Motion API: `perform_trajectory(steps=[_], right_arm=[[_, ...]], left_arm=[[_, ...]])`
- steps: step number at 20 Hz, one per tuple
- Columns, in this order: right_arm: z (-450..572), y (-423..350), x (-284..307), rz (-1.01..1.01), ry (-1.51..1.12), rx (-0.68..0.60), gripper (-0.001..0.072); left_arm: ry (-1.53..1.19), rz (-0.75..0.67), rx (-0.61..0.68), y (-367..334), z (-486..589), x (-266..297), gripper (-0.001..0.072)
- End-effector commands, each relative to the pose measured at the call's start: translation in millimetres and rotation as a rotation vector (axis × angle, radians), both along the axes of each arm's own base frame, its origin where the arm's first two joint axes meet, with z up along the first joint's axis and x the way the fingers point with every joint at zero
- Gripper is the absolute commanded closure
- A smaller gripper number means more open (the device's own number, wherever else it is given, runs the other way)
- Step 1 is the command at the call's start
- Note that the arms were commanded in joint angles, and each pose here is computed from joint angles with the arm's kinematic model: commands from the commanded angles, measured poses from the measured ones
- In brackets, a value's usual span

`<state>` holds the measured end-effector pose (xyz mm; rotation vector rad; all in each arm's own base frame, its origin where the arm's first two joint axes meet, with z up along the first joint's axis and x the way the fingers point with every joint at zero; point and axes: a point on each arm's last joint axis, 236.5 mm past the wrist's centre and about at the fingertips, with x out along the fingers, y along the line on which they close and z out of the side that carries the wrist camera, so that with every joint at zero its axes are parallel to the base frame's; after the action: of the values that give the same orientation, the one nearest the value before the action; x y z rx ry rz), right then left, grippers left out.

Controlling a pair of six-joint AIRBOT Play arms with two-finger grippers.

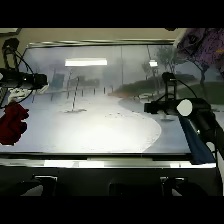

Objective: Fold the clothes and pants, and hang the long-sleeved shirts on hangers.

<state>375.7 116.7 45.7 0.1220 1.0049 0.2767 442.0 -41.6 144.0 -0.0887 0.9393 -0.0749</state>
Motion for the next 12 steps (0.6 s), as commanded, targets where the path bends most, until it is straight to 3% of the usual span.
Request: perform_trajectory(steps=[1, 3, 4, 5, 6, 10, 12], right_arm=[[0.1, 0.4, 0.0, 0.001, 0.000, 0.000, 0.0682], [0.1, 0.5, -0.1, 0.001, 0.001, 0.001, 0.0682], [0.1, 0.4, 0.0, 0.001, 0.000, 0.000, 0.0682], [0.1, 0.3, -0.1, 0.001, 0.000, 0.000, 0.0682], [0.2, 0.4, 0.1, 0.000, 0.000, 0.001, 0.0682], [0.1, 0.4, 0.0, 0.001, 0.000, 0.000, 0.0682], [0.1, 0.4, 0.0, 0.001, 0.000, 0.000, 0.0682]], left_arm=[[0.001, -0.001, -0.002, -0.6, -0.4, -0.1, 0.0689], [0.004, 0.000, -0.002, -0.4, -1.5, 0.4, 0.0687], [0.006, -0.001, -0.002, -0.9, -2.8, 1.1, 0.0611], [0.016, 0.006, -0.006, -0.9, -6.3, 1.7, 0.0250], [0.045, 0.054, -0.033, 1.1, -10.8, -1.6, -0.0013], [0.150, 0.353, -0.095, 59.3, -27.0, -19.9, -0.0013], [0.213, 0.485, -0.058, 115.8, -47.3, -44.2, -0.0013]])
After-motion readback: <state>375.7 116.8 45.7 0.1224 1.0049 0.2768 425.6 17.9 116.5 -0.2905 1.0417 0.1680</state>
